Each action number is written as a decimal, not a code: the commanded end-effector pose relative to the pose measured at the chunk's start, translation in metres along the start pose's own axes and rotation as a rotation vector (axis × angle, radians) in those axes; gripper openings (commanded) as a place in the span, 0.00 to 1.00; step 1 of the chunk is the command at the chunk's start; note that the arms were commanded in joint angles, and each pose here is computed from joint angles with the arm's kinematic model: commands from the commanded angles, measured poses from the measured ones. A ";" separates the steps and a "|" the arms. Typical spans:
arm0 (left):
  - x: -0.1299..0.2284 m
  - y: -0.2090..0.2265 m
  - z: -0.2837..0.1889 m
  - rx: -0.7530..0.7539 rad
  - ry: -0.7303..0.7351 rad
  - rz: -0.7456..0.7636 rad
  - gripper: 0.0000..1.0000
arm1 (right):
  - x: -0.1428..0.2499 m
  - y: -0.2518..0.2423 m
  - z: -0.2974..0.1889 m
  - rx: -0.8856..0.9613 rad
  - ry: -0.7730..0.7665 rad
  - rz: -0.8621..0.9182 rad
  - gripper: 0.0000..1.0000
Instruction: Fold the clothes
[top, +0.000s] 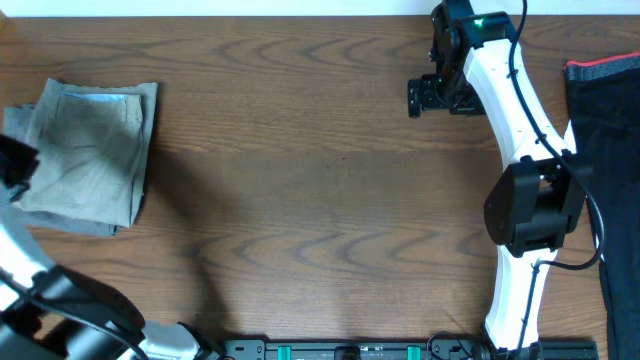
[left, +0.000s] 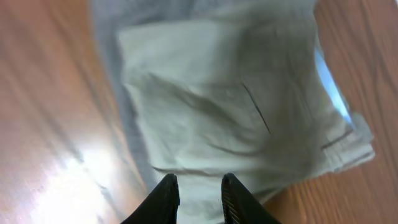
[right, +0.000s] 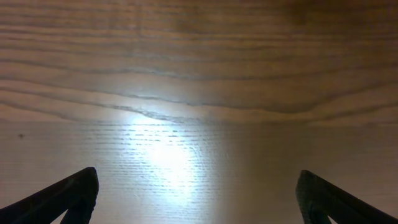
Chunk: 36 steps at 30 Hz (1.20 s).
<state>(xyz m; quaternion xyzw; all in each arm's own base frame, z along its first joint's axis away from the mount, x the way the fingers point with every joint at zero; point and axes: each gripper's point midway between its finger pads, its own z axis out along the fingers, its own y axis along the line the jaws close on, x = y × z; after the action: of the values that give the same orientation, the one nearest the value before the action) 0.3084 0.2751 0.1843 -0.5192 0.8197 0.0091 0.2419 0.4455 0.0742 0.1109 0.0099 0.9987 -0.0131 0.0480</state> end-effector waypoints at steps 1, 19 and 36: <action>0.032 -0.011 0.038 0.002 0.118 0.032 0.27 | -0.003 0.008 -0.005 -0.057 -0.011 -0.009 0.99; 0.126 0.026 0.121 -0.173 0.504 0.034 0.19 | -0.002 0.009 -0.005 -0.065 -0.004 -0.009 0.99; 0.042 -0.060 0.063 0.229 0.141 0.061 0.15 | -0.009 0.010 -0.005 -0.071 -0.033 -0.009 0.99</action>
<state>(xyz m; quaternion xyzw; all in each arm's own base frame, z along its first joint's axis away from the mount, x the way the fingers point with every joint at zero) 0.3455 0.2372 0.1020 -0.4831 0.8534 -0.0586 0.1865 0.4502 0.0848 0.1114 0.0086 0.9983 0.0169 0.0558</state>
